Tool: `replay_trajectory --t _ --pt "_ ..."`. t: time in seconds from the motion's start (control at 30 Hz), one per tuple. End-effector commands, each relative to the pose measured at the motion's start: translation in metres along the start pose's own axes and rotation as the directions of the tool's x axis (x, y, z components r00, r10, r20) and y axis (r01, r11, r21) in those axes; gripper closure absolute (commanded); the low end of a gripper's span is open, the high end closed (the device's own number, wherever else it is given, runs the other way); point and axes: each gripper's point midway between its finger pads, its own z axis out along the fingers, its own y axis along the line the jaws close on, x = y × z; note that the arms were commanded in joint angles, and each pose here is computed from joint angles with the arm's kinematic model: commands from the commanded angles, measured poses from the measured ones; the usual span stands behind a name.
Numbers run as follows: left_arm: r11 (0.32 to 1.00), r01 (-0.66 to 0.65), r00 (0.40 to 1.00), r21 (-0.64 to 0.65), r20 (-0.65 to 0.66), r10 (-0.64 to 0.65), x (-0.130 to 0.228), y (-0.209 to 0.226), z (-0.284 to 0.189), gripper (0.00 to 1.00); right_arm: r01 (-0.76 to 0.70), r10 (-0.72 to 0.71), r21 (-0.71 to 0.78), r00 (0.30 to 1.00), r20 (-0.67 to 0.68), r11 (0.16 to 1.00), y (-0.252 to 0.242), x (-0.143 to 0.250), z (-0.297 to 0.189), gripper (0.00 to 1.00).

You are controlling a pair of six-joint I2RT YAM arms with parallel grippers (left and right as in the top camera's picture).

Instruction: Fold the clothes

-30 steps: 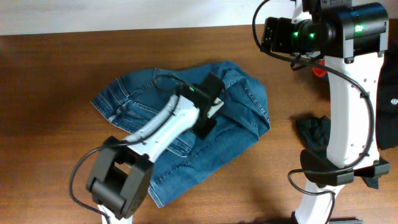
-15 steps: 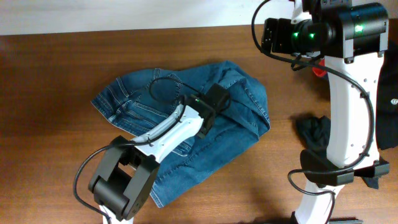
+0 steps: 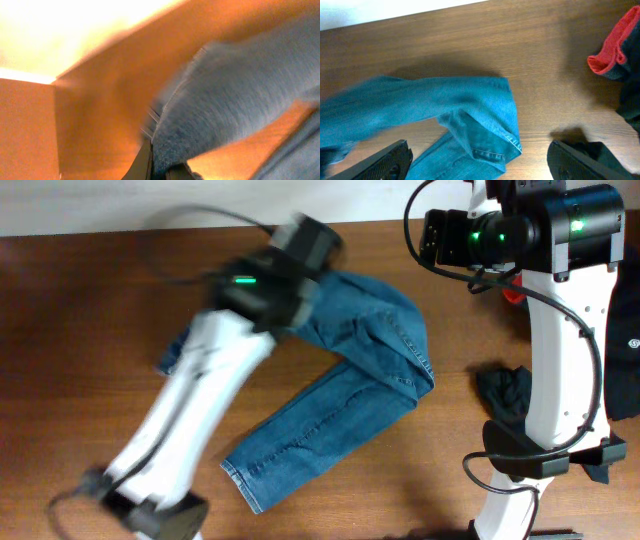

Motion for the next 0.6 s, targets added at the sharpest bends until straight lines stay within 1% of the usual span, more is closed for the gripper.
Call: replay_trajectory --t 0.0,0.1,0.13,0.23,0.3,0.33,0.4,0.47,0.57 --pt "0.979 0.200 0.950 -0.041 0.254 -0.184 -0.019 0.114 -0.088 1.00 0.053 -0.055 -0.072 0.998 -0.039 0.996 0.012 0.006 0.005 0.10" --pt "0.959 0.271 0.922 -0.086 0.308 -0.233 -0.011 0.160 -0.110 1.00 0.092 -0.100 -0.103 0.992 -0.076 0.990 0.019 0.013 0.015 0.13" --pt "0.957 0.275 0.921 -0.097 0.311 -0.233 -0.009 0.165 -0.112 1.00 0.102 -0.111 -0.105 0.990 -0.087 0.989 0.021 0.015 0.019 0.13" --pt "0.956 0.263 0.929 -0.134 0.303 -0.213 -0.003 0.179 -0.112 1.00 0.224 -0.253 -0.185 0.955 -0.153 0.957 0.040 0.035 0.034 0.13" --pt "0.955 0.253 0.933 -0.151 0.298 -0.200 -0.002 0.183 -0.110 1.00 0.279 -0.317 -0.198 0.926 -0.202 0.940 0.049 0.050 0.046 0.12" --pt "0.948 0.266 0.931 -0.172 0.299 -0.207 -0.001 0.189 -0.111 1.00 0.287 -0.326 -0.191 0.920 -0.220 0.939 0.050 0.055 0.051 0.11" --pt "0.915 0.317 0.921 -0.250 0.311 -0.234 0.002 0.210 -0.114 1.00 0.314 -0.351 -0.168 0.893 -0.283 0.935 0.052 0.071 0.067 0.09" --pt "0.886 0.359 0.907 -0.294 0.333 -0.257 0.002 0.224 -0.117 1.00 0.323 -0.366 -0.177 0.868 -0.337 0.930 0.056 0.088 0.083 0.09" --pt "0.849 0.420 0.880 -0.322 0.374 -0.294 0.001 0.244 -0.121 1.00 0.334 -0.385 -0.192 0.832 -0.399 0.923 0.061 0.110 0.104 0.09"
